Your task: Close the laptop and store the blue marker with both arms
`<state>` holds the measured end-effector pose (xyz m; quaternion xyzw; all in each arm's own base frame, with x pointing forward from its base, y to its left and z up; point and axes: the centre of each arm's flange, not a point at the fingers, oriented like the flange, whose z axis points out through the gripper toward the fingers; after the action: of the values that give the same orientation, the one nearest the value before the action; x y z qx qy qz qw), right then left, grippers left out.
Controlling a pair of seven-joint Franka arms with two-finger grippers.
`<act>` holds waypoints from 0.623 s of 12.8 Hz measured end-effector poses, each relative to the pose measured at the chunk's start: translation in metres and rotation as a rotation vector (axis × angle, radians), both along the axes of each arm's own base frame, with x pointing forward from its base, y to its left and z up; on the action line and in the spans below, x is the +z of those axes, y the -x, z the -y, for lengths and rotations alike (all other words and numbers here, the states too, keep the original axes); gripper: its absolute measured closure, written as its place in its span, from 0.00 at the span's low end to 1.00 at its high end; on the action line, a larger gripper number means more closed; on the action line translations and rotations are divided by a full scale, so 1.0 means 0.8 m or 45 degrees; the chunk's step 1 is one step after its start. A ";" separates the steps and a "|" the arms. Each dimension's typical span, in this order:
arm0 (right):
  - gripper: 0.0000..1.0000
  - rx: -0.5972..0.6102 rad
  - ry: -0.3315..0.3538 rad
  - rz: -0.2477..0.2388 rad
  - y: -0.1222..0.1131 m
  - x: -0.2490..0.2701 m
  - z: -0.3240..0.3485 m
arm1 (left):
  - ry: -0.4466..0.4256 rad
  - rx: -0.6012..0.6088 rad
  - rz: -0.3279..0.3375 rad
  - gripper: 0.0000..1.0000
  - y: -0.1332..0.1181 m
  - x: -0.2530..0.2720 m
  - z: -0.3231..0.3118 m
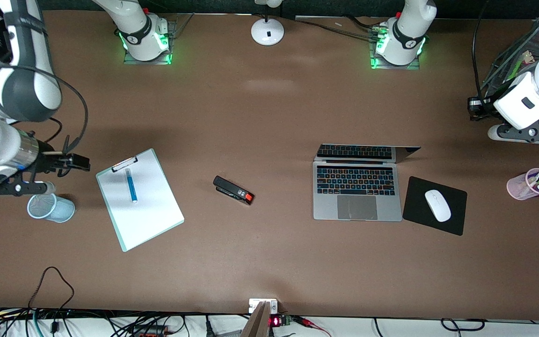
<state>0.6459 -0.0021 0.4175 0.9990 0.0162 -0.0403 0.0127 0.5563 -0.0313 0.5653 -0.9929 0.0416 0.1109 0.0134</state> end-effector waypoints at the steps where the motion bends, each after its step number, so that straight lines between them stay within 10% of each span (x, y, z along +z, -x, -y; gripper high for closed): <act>1: 0.00 0.003 0.002 0.022 -0.004 -0.017 -0.001 | 0.019 -0.008 -0.007 0.99 0.001 -0.001 0.006; 8: 0.00 0.061 0.005 0.224 -0.003 -0.145 -0.030 | 0.211 0.006 -0.053 0.99 0.009 -0.062 0.133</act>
<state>0.6482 0.0221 0.3012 0.9979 0.0388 0.0480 0.0170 0.5490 -0.1381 0.5155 -0.9881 0.0486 0.1277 -0.0701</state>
